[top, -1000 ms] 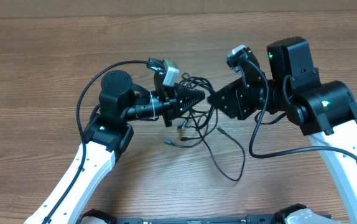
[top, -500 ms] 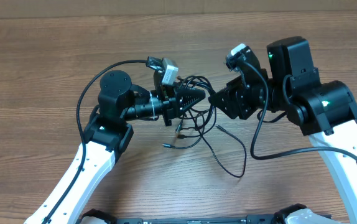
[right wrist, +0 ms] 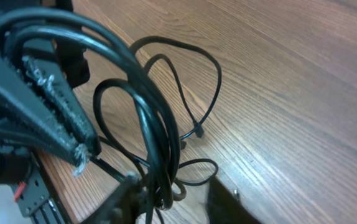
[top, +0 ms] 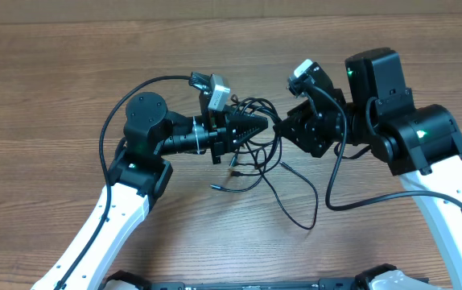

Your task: Untangle cables

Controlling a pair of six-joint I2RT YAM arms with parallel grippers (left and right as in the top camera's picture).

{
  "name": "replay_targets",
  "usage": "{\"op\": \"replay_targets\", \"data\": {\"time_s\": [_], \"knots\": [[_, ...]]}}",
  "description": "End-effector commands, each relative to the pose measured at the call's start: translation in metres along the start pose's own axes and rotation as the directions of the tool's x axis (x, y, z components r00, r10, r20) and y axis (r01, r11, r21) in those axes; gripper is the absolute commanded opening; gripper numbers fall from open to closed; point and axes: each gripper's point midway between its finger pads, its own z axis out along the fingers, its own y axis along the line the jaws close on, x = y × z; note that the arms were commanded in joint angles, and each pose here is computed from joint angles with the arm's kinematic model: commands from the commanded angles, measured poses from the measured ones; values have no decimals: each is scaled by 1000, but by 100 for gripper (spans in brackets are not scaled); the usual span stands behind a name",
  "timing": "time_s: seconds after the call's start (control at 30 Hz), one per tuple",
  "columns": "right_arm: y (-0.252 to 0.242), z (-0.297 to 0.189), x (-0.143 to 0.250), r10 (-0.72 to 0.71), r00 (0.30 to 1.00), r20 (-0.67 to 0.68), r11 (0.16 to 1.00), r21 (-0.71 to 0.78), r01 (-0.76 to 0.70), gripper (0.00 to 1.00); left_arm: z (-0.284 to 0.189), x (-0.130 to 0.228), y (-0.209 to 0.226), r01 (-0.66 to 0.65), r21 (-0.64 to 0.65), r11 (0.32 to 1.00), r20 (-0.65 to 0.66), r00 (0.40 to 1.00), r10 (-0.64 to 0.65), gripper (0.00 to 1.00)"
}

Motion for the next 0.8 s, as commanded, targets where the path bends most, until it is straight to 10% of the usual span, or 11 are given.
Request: {"op": "replay_targets", "data": {"time_s": [0.0,0.1,0.77], "knots": [[4,-3,-5,-16,1000,17,1000,-19,16,22,1,-5,-4,-9,20,1000,1,1000,9,4],[5,-3,-4,-13,1000,14,1000,-23,14,4,1,-5,-3,-10,12,1000,6,1000,10,4],[-50,-11,2,262,964,47,919,294,-264,4,-1,-16,-25,-39,107,994,21,999,36,4]]}}
